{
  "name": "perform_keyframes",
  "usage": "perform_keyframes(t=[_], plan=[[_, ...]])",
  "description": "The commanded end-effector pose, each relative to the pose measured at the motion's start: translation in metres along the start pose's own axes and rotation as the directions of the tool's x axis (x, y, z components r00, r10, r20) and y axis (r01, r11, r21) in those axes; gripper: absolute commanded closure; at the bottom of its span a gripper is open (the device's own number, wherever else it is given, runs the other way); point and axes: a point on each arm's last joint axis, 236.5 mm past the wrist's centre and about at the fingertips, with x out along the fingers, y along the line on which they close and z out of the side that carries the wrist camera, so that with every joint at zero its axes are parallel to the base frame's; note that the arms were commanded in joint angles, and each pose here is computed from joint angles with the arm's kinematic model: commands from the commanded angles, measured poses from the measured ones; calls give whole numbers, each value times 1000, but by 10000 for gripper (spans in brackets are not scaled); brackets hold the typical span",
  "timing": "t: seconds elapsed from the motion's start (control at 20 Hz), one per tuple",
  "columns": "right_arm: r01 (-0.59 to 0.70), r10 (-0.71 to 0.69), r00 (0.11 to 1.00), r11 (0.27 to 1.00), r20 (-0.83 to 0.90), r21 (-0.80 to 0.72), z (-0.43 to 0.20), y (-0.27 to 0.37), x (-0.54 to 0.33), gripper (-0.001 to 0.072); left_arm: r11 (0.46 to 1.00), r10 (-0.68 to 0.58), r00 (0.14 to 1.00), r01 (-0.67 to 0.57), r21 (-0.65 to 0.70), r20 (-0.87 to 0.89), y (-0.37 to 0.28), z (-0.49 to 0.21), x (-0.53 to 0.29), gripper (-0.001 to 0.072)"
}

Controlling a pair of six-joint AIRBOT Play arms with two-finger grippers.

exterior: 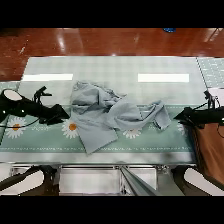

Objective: Fold the shirts.

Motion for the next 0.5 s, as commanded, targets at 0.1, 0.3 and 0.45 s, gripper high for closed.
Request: perform_keyframes(t=[0.1, 0.3, 0.45], plan=[[-23, 23, 1000, 1000, -19, 1, -11, 0, 7, 318, 992, -69, 996, 74, -103, 53, -8, 5, 26, 197], [-27, 27, 999, 1000, -34, 0, -15, 0, 9, 318, 993, -52, 998, 54, -101, 18, -11, 4, 52, 198], [-51, 52, 998, 998, -47, 22, -20, 2, 16, 318, 986, -100, 994, 105, -129, 41, -23, 14, 62, 203]])
